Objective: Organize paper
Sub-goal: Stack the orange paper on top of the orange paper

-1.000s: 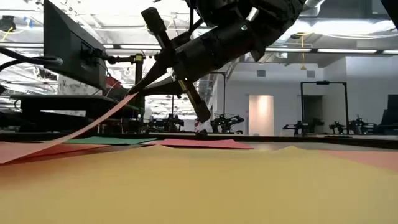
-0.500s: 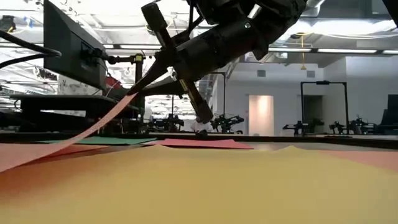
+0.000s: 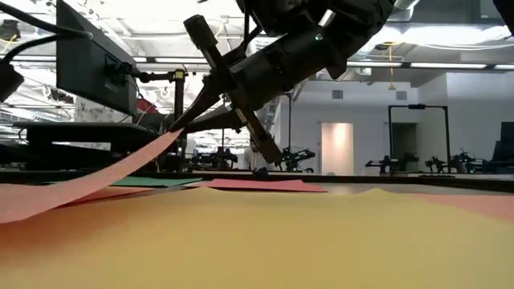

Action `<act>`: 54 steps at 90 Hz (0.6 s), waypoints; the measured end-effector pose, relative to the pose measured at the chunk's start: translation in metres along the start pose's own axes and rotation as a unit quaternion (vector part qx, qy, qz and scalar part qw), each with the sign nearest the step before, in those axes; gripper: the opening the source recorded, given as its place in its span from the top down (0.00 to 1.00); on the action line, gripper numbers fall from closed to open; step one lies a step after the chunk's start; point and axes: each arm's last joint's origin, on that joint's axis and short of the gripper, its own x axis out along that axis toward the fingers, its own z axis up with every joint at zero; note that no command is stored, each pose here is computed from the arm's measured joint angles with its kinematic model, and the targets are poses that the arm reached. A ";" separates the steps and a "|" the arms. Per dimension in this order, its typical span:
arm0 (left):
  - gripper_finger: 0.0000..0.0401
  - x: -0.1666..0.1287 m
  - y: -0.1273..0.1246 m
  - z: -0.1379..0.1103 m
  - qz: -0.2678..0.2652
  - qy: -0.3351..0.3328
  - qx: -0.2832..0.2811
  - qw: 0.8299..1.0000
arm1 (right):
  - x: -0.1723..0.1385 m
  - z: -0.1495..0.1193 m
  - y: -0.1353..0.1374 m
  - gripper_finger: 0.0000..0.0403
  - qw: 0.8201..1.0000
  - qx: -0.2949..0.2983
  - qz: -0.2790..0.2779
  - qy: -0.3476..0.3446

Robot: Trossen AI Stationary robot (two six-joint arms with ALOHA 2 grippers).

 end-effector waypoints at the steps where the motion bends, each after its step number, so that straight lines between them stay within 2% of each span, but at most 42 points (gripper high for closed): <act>1: 1.00 0.000 0.001 0.000 0.005 0.000 -0.003 1.000 | 0.000 0.000 0.000 1.00 1.000 0.000 0.000 0.000; 11: 1.00 0.001 0.009 -0.001 0.043 0.006 -0.025 0.999 | 0.000 0.003 0.000 1.00 1.000 0.002 0.005 -0.006; 35: 1.00 0.010 0.016 -0.002 0.061 0.052 -0.030 0.996 | 0.001 0.008 -0.001 1.00 1.000 0.005 0.010 -0.012; 43: 1.00 0.017 0.020 -0.002 0.062 0.071 -0.021 0.995 | 0.001 0.008 -0.001 1.00 1.000 0.005 0.009 -0.012; 54: 1.00 0.030 0.020 -0.001 0.035 0.077 0.008 0.996 | 0.001 0.008 -0.001 1.00 1.000 0.005 0.009 -0.012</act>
